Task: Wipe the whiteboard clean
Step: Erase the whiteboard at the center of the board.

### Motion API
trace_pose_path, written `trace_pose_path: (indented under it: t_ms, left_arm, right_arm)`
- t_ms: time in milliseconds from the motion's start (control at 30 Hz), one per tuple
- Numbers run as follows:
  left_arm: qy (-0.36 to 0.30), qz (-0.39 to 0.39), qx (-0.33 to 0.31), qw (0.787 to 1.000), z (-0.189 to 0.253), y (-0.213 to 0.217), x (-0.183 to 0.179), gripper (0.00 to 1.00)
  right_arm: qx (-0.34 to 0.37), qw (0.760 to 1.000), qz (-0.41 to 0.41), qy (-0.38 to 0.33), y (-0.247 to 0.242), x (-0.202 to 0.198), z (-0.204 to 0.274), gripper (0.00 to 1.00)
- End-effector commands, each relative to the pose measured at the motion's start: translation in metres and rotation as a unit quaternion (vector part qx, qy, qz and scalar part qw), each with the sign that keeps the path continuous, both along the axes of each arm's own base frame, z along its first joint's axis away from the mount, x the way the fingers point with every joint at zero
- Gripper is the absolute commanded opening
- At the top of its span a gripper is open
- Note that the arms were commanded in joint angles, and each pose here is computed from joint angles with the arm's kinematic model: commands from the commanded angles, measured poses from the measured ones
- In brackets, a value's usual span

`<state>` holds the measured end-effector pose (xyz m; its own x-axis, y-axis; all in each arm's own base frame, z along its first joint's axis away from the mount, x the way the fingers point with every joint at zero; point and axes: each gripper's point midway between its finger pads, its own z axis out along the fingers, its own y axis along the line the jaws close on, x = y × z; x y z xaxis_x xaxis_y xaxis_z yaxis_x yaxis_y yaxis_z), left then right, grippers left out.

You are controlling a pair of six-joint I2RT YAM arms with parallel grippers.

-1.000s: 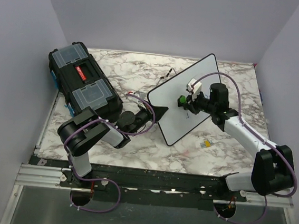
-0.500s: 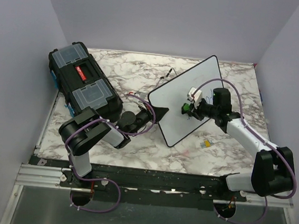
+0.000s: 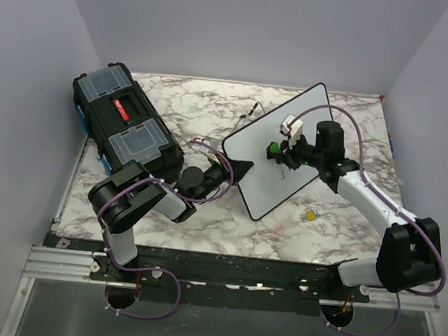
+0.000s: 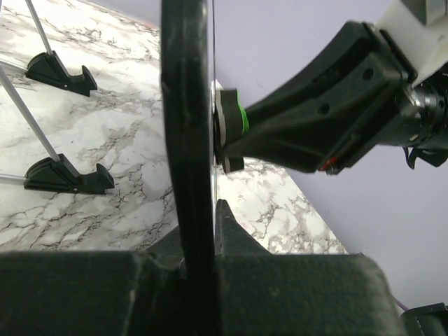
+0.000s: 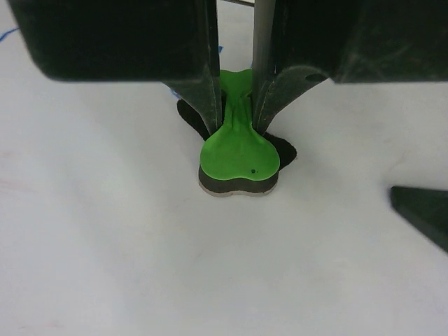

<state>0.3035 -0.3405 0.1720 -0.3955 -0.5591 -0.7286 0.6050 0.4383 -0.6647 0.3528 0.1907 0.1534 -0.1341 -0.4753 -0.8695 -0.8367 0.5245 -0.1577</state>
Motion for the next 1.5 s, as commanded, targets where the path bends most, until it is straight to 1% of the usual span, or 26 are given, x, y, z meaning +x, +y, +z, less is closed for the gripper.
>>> trace_pose_path:
  t_ms: [0,100,200,300,433,533,600,700,800,933,1033,1133,1233,1300,1367,1467]
  left_arm:
    - [-0.078,-0.099,-0.069,0.99,0.059,-0.024,-0.04,0.0]
    - [-0.08,-0.099,-0.07,0.989,0.06,-0.023,-0.041,0.0]
    - [-0.082,-0.098,-0.07,0.989,0.06,-0.022,-0.041,0.0]
    - [-0.082,-0.099,-0.071,0.989,0.06,-0.022,-0.041,0.0]
    - [-0.081,-0.099,-0.073,0.989,0.06,-0.023,-0.04,0.0]
    - [-0.079,-0.099,-0.073,0.989,0.059,-0.023,-0.04,0.0]
    - [-0.078,-0.099,-0.073,0.989,0.058,-0.023,-0.04,0.0]
    - [-0.078,-0.098,-0.071,0.99,0.058,-0.023,-0.04,0.0]
    - [-0.077,-0.097,-0.07,0.99,0.057,-0.023,-0.039,0.0]
    - [-0.077,-0.097,-0.069,0.99,0.057,-0.023,-0.04,0.0]
    - [-0.078,-0.097,-0.068,0.99,0.057,-0.022,-0.04,0.0]
    - [-0.079,-0.097,-0.07,0.99,0.058,-0.021,-0.04,0.0]
    - [-0.08,-0.097,-0.069,0.99,0.058,-0.021,-0.041,0.0]
    - [-0.08,-0.097,-0.07,0.99,0.058,-0.021,-0.041,0.0]
    - [-0.08,-0.097,-0.07,0.99,0.058,-0.021,-0.041,0.0]
    - [-0.08,-0.098,-0.072,0.989,0.059,-0.022,-0.041,0.0]
  right_arm:
    - [-0.002,0.994,-0.101,-0.05,-0.022,0.047,0.02,0.01]
    - [-0.016,0.992,-0.122,-0.031,-0.039,0.048,0.001,0.01]
    - [-0.032,0.995,-0.098,-0.016,-0.042,0.032,-0.017,0.01]
    - [-0.056,0.998,-0.008,0.02,-0.034,-0.006,-0.045,0.01]
    - [-0.061,0.991,0.095,0.068,-0.023,-0.052,-0.07,0.01]
    - [-0.054,0.986,0.136,0.073,-0.013,-0.068,-0.074,0.01]
    - [-0.042,0.985,0.152,0.064,-0.003,-0.068,-0.066,0.01]
    - [-0.011,0.989,0.14,0.04,0.009,-0.05,-0.041,0.01]
    - [0.007,0.995,0.095,0.016,0.013,-0.02,-0.011,0.01]
    - [0.013,0.999,0.023,-0.02,0.007,0.015,0.018,0.01]
    - [-0.005,0.999,-0.03,-0.032,-0.006,0.034,0.018,0.01]
    - [-0.026,0.997,-0.073,-0.02,-0.027,0.043,0.002,0.01]
    - [-0.036,0.995,-0.092,-0.003,-0.045,0.04,-0.014,0.01]
    - [-0.053,0.995,-0.08,0.005,-0.051,0.029,-0.028,0.01]
    - [-0.076,0.996,-0.037,0.023,-0.05,0.009,-0.047,0.01]
    - [-0.098,0.99,0.069,0.07,-0.043,-0.036,-0.075,0.01]
